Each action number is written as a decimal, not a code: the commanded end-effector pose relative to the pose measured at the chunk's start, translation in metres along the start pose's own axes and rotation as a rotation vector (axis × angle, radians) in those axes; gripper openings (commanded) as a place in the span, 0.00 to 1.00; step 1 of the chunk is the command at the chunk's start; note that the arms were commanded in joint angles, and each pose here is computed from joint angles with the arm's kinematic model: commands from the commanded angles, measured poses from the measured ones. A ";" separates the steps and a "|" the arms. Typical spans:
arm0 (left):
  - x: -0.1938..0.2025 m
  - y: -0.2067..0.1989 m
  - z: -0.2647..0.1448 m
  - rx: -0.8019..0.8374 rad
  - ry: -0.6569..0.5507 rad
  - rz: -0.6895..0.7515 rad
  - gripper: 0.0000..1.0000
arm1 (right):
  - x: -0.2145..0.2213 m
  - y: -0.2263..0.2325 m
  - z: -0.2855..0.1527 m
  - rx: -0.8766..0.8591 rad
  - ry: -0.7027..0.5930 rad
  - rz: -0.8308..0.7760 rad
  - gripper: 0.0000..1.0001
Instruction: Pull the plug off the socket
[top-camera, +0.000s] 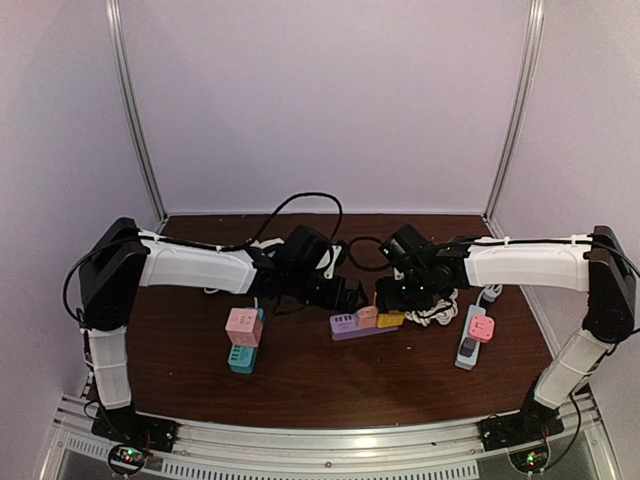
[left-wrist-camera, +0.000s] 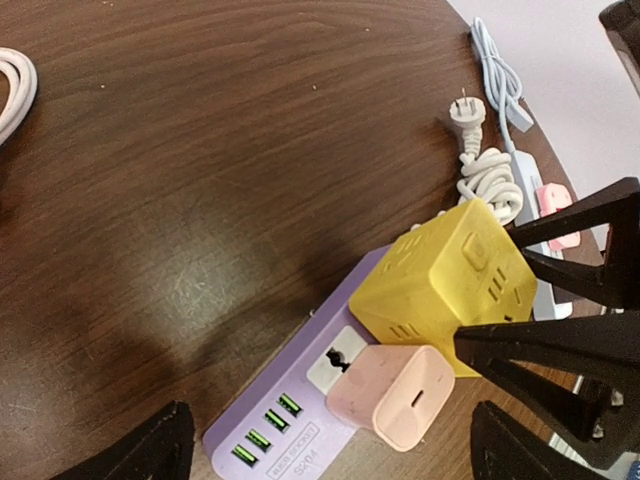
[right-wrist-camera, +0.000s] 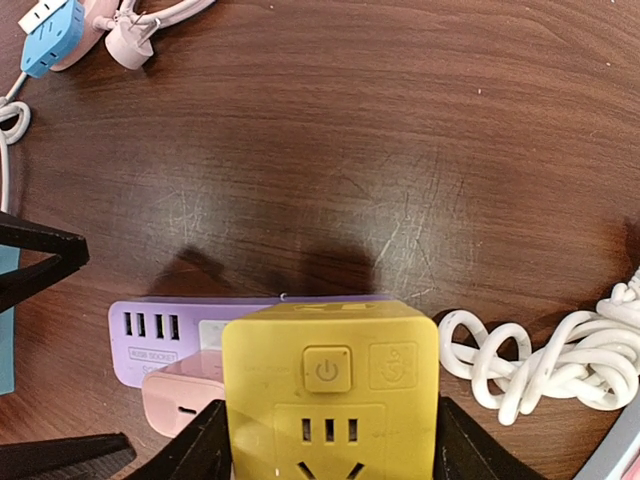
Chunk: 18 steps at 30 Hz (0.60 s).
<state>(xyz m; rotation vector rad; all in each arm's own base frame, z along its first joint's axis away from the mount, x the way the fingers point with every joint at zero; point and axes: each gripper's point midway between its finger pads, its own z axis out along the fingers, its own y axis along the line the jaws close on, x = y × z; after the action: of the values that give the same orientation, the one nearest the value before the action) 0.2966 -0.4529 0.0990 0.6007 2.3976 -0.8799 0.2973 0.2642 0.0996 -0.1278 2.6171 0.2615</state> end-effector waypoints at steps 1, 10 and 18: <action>0.006 -0.003 0.013 0.013 0.024 0.026 0.98 | -0.001 0.003 -0.003 0.001 -0.020 0.009 0.67; 0.018 0.007 0.028 -0.023 0.067 0.032 0.98 | -0.002 0.010 0.001 0.017 -0.031 -0.016 0.62; 0.039 0.027 0.037 -0.103 0.139 0.015 0.98 | -0.006 0.016 -0.002 0.046 -0.057 -0.044 0.53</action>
<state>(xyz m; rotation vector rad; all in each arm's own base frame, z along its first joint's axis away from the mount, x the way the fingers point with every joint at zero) 0.2974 -0.4617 0.0693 0.6376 2.4552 -0.8380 0.2974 0.2711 0.1002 -0.1384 2.5909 0.2083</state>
